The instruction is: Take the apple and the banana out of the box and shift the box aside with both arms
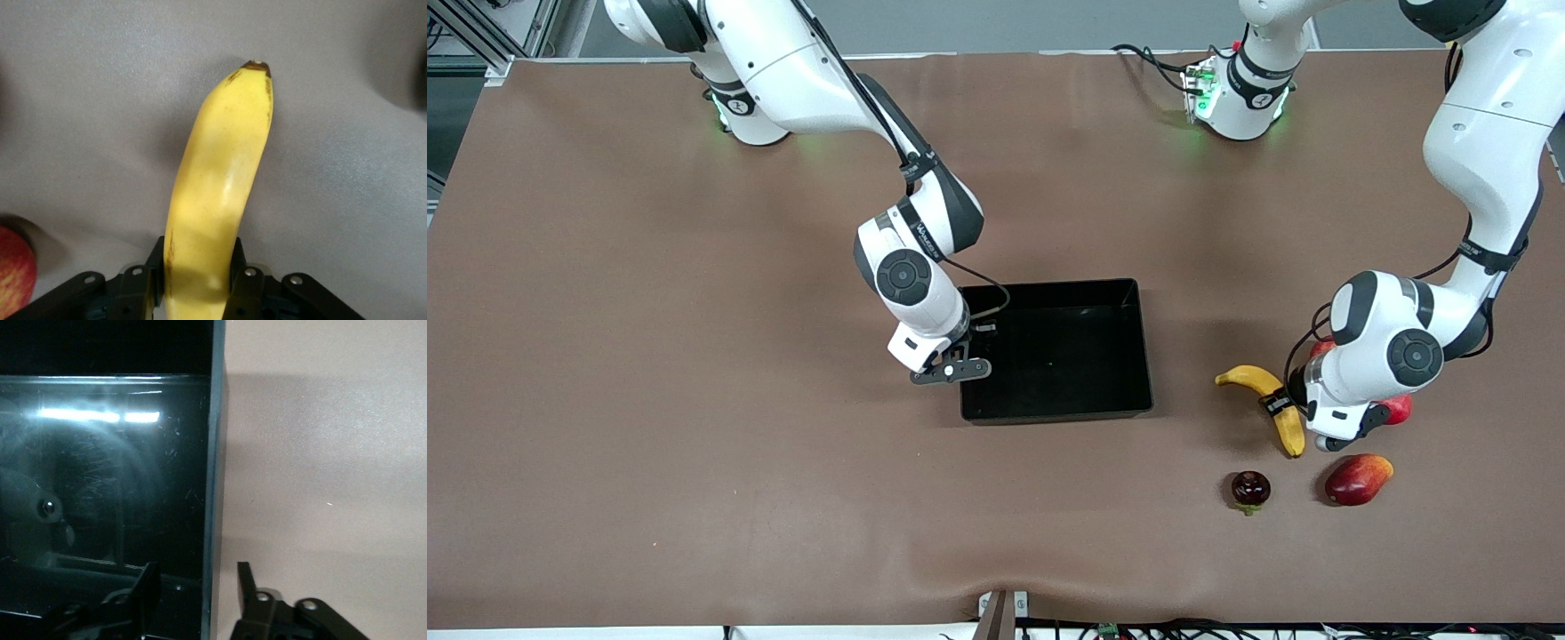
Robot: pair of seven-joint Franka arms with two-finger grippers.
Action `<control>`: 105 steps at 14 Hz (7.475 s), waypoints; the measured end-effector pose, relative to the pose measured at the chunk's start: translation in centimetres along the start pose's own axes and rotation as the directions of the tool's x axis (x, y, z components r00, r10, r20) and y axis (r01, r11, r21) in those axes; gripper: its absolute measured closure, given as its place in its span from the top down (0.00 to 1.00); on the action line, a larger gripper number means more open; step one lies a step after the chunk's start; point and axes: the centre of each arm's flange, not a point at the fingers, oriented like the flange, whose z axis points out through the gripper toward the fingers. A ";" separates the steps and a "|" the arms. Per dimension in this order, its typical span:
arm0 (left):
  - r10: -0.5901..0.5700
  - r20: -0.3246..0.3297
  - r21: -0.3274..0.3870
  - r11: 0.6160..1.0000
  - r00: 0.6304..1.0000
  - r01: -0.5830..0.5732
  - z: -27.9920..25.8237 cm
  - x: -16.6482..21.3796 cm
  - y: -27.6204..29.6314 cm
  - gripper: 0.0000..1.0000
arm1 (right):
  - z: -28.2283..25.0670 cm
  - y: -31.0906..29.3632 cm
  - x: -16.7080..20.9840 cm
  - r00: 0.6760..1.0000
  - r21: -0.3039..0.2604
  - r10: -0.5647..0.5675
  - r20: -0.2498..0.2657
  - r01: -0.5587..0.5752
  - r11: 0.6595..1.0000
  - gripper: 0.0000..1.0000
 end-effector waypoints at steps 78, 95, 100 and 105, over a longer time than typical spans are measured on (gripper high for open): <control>0.497 -0.067 0.159 0.861 0.865 -0.482 -47.6 -15.2 -3.8 1.00 | -14.2 61.8 0.0 0.987 -0.112 0.107 0.116 -0.094 0.989 0.45; 0.522 -0.038 0.108 0.850 0.852 -0.516 -47.7 -16.7 -2.4 1.00 | -35.6 50.3 0.4 0.998 -0.176 -0.026 -0.065 0.014 0.984 1.00; 0.537 -0.031 0.107 0.840 0.843 -0.531 -47.0 -17.5 -1.0 1.00 | -41.5 43.7 -2.7 1.000 -0.154 -0.017 0.004 0.018 0.988 1.00; 0.526 -0.033 0.084 0.849 0.850 -0.522 -46.8 -17.1 -1.3 1.00 | -44.6 41.5 -5.1 0.992 -0.139 0.055 0.112 -0.040 0.990 1.00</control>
